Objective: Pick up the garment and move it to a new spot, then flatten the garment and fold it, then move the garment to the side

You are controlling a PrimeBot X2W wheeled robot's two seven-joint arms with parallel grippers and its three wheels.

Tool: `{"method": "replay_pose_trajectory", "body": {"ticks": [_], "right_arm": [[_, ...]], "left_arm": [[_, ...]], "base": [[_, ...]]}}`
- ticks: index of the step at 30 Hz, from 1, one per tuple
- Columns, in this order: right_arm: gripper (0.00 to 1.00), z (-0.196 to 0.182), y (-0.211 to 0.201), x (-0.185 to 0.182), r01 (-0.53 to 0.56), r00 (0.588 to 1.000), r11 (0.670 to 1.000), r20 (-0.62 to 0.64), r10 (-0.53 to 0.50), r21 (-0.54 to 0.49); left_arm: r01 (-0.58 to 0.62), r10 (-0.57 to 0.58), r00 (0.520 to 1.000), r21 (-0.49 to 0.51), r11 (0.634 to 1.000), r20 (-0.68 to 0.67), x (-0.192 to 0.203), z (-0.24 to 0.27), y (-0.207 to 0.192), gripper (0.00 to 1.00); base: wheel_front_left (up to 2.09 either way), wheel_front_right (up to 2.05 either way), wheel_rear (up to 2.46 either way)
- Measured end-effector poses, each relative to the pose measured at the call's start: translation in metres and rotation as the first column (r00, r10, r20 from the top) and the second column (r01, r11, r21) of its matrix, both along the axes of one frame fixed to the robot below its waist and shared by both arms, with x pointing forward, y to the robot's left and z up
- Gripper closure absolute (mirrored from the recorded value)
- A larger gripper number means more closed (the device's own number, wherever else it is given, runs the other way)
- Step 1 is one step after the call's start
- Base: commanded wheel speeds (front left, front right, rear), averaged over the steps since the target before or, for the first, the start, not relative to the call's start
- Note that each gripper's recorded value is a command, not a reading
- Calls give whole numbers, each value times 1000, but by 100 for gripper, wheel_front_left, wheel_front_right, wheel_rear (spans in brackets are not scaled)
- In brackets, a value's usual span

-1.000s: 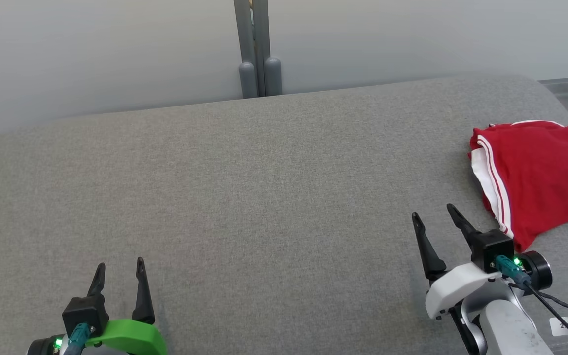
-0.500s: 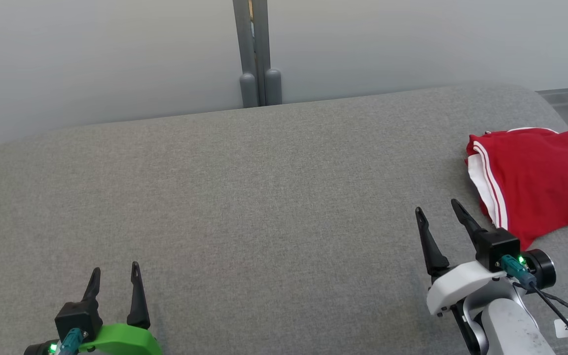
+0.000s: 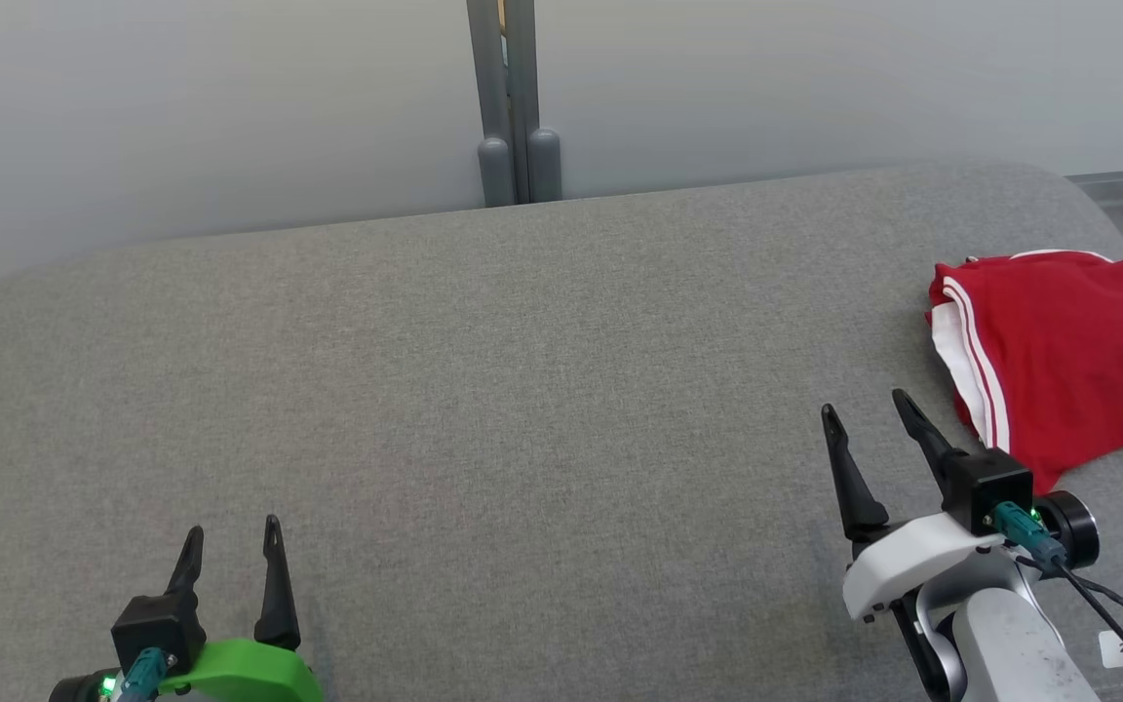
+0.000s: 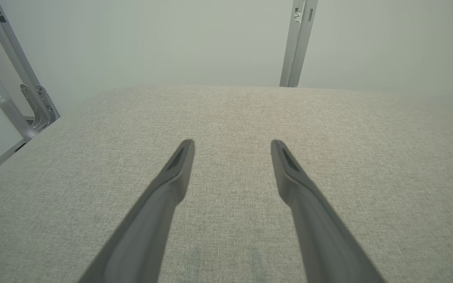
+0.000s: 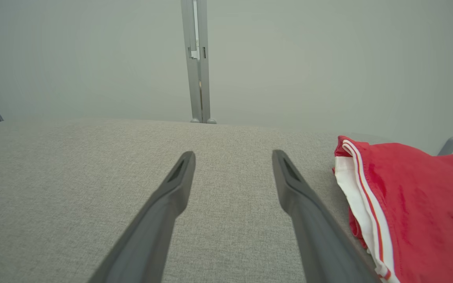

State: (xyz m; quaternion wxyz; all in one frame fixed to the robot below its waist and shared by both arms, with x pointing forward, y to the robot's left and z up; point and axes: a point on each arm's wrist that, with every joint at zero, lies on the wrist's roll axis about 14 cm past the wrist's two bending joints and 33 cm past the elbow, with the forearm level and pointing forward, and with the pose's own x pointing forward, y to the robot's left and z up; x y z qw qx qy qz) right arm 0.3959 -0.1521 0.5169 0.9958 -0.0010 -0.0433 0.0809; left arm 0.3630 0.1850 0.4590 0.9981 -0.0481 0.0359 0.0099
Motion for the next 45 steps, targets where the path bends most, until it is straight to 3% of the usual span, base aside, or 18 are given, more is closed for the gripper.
{"method": "replay_pose_trajectory", "body": {"ticks": [22,23,29,34,45], "right_arm": [[0,-18,1,-4,1,999,1000,-51,-1,4],[100,-19,1,-4,1,998,1000,-55,-1,4],[100,-46,1,-16,9,990,1000,-142,-7,17],[100,-50,-7,-17,55,983,993,-179,-35,107],[100,-43,-18,-14,130,977,935,-204,-64,329]], "left_arm": [[2,-2,999,-6,1000,-32,-4,-10,0,0],[3,-3,999,-7,1000,-35,-4,-11,-1,100],[-3,1,995,-17,1000,-103,-14,-31,-1,100],[-48,34,991,-105,993,-131,-15,-35,4,100],[-110,73,989,-314,943,-127,-11,-27,8,100]], "base": [[0,0,0],[0,0,0],[0,0,0],[0,0,0],[0,0,0]]}}
